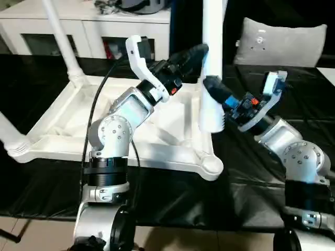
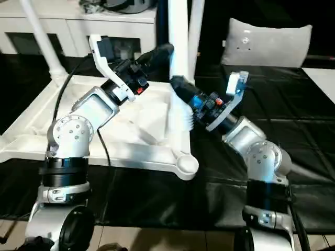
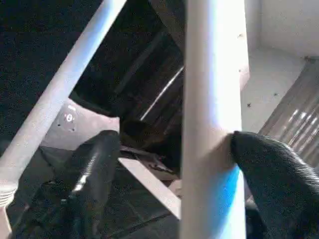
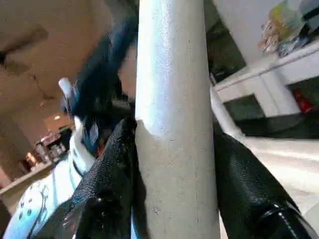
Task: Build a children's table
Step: Pick table leg
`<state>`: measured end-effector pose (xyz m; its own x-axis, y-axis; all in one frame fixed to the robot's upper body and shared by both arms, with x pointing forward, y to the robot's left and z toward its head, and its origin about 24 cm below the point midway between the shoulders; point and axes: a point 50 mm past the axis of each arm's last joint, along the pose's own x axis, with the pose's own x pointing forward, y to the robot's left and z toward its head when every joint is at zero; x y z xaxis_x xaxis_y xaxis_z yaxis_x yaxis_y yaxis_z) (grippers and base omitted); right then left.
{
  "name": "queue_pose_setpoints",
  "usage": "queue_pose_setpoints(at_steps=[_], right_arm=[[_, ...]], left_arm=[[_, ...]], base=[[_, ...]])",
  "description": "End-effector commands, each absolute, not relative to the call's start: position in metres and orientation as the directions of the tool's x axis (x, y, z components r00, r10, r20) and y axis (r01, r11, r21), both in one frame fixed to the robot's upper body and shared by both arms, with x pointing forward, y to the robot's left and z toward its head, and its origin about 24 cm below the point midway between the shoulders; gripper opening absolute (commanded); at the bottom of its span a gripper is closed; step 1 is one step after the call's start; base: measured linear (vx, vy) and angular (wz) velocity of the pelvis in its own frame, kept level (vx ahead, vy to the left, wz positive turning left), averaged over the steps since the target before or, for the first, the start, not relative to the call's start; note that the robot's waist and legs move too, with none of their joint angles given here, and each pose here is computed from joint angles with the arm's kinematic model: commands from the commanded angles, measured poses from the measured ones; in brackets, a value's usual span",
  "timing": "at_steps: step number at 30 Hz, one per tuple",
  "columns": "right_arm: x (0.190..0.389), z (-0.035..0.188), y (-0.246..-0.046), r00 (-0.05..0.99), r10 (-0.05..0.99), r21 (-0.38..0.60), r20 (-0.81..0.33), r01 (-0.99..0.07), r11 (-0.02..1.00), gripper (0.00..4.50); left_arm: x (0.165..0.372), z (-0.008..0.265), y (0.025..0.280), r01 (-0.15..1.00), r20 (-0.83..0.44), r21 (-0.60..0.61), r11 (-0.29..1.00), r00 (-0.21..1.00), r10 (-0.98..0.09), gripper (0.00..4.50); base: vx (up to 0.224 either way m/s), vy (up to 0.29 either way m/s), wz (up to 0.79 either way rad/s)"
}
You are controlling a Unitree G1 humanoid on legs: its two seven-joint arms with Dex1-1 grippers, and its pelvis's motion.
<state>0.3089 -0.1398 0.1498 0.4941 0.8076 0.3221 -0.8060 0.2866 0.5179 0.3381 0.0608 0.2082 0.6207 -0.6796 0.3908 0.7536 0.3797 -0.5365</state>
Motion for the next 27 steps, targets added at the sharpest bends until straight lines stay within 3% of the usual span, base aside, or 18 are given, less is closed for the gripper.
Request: queue_pose_setpoints(at_steps=[1,6,8,10,14,15,18,20,21,24,25,27], right_arm=[[0.3052,0.1512,-0.1285,0.448,0.839,0.493,0.308,-0.830,0.262,1.84],[0.3044,0.1482,-0.1263,0.441,0.852,0.481,0.282,-0.833,0.273,1.84],[0.3036,0.1474,-0.1255,0.438,0.857,0.473,0.271,-0.836,0.277,1.84],[0.3032,0.1453,-0.1259,0.445,0.855,0.477,0.265,-0.831,0.285,1.84],[0.3027,0.1436,-0.1260,0.449,0.855,0.479,0.261,-0.829,0.289,1.84],[0.3026,0.1433,-0.1258,0.448,0.856,0.479,0.259,-0.829,0.289,1.84],[0.3023,0.1426,-0.1258,0.445,0.858,0.479,0.257,-0.830,0.287,1.84],[0.3024,0.1425,-0.1257,0.444,0.859,0.477,0.256,-0.831,0.287,1.84],[0.3025,0.1428,-0.1255,0.442,0.859,0.477,0.256,-0.831,0.286,1.84],[0.3026,0.1430,-0.1258,0.443,0.860,0.475,0.256,-0.832,0.287,1.84],[0.3026,0.1431,-0.1258,0.443,0.860,0.475,0.255,-0.832,0.288,1.84],[0.3026,0.1432,-0.1263,0.444,0.859,0.473,0.254,-0.832,0.290,1.84]], left_arm=[[0.3349,0.2179,0.0567,0.772,0.417,-0.539,0.337,0.592,-0.689,4.08],[0.3325,0.2146,0.0581,0.782,0.397,-0.525,0.336,0.575,-0.716,4.08],[0.3331,0.2127,0.0586,0.777,0.383,-0.520,0.355,0.584,-0.716,4.34],[0.3313,0.2132,0.0611,0.787,0.413,-0.528,0.319,0.567,-0.713,3.85],[0.3293,0.2140,0.0627,0.791,0.425,-0.529,0.308,0.561,-0.710,3.95],[0.3293,0.2136,0.0629,0.788,0.422,-0.532,0.310,0.564,-0.709,3.40],[0.3278,0.2127,0.0619,0.791,0.421,-0.533,0.300,0.556,-0.717,3.55],[0.3273,0.2126,0.0611,0.793,0.422,-0.531,0.298,0.552,-0.719,3.31],[0.3274,0.2122,0.0609,0.792,0.420,-0.532,0.300,0.555,-0.718,2.90],[0.3276,0.2114,0.0610,0.788,0.419,-0.536,0.302,0.559,-0.715,3.10],[0.3277,0.2111,0.0613,0.788,0.418,-0.537,0.303,0.560,-0.715,2.66],[0.3283,0.2104,0.0622,0.786,0.417,-0.538,0.306,0.563,-0.714,2.50]], base=[[0.000,0.000,0.00],[0.000,0.000,0.00],[0.000,0.000,0.00],[0.000,0.000,0.00],[0.000,0.000,0.00],[0.000,0.000,0.00],[0.000,0.000,0.00],[0.000,0.000,0.00],[0.000,0.000,0.00],[0.000,0.000,0.00],[0.000,0.000,0.00],[0.000,0.000,0.00]])
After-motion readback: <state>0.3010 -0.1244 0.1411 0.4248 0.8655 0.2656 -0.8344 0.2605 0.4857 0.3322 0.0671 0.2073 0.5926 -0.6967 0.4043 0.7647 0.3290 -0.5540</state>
